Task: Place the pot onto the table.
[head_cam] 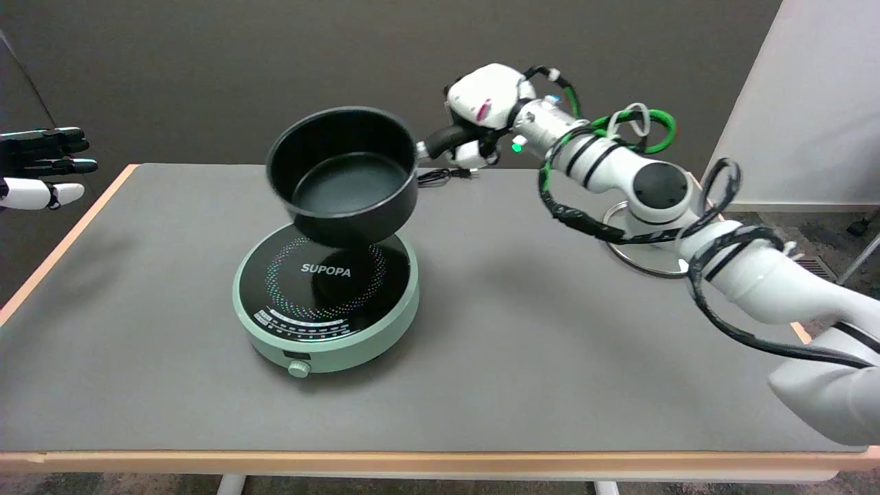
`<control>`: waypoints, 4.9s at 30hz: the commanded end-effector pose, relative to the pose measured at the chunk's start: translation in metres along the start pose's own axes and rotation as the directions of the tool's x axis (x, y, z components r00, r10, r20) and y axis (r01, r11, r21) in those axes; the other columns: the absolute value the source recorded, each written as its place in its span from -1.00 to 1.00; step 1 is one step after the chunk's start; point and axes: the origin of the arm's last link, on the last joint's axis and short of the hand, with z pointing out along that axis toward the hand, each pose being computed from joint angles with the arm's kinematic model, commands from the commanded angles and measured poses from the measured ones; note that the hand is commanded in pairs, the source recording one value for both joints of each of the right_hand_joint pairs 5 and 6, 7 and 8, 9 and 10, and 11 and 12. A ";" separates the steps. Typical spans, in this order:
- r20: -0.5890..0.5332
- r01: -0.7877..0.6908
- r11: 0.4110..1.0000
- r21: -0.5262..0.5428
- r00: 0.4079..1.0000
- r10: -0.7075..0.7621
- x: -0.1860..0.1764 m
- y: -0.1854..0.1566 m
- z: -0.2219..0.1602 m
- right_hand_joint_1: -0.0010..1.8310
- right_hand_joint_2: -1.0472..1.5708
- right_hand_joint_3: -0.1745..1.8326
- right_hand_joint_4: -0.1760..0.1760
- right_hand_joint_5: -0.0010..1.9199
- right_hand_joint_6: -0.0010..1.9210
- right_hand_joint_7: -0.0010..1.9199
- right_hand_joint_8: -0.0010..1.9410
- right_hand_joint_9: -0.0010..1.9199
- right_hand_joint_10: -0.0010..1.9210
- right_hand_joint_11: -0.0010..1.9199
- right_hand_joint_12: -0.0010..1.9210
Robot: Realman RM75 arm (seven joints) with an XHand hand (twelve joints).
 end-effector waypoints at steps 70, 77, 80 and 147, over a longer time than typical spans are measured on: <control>0.168 -0.097 0.816 -0.569 0.958 0.231 -0.092 0.053 -0.302 0.00 0.69 0.25 -0.46 0.86 0.85 0.86 0.84 0.86 0.85 0.86 0.85; 0.206 -0.057 0.810 -0.583 0.955 0.215 -0.106 0.035 -0.298 0.00 0.69 0.25 -0.46 0.86 0.85 0.86 0.83 0.86 0.85 0.86 0.85; 0.225 -0.029 0.806 -0.592 0.954 0.199 -0.110 0.030 -0.297 0.00 0.69 0.26 -0.46 0.86 0.85 0.86 0.84 0.86 0.85 0.86 0.85; 0.270 0.446 0.581 -0.681 0.890 -0.367 -0.053 0.016 -0.279 -0.28 -0.12 -0.57 -0.45 -0.66 -0.66 -0.66 -0.67 -0.66 -0.66 -0.66 -0.66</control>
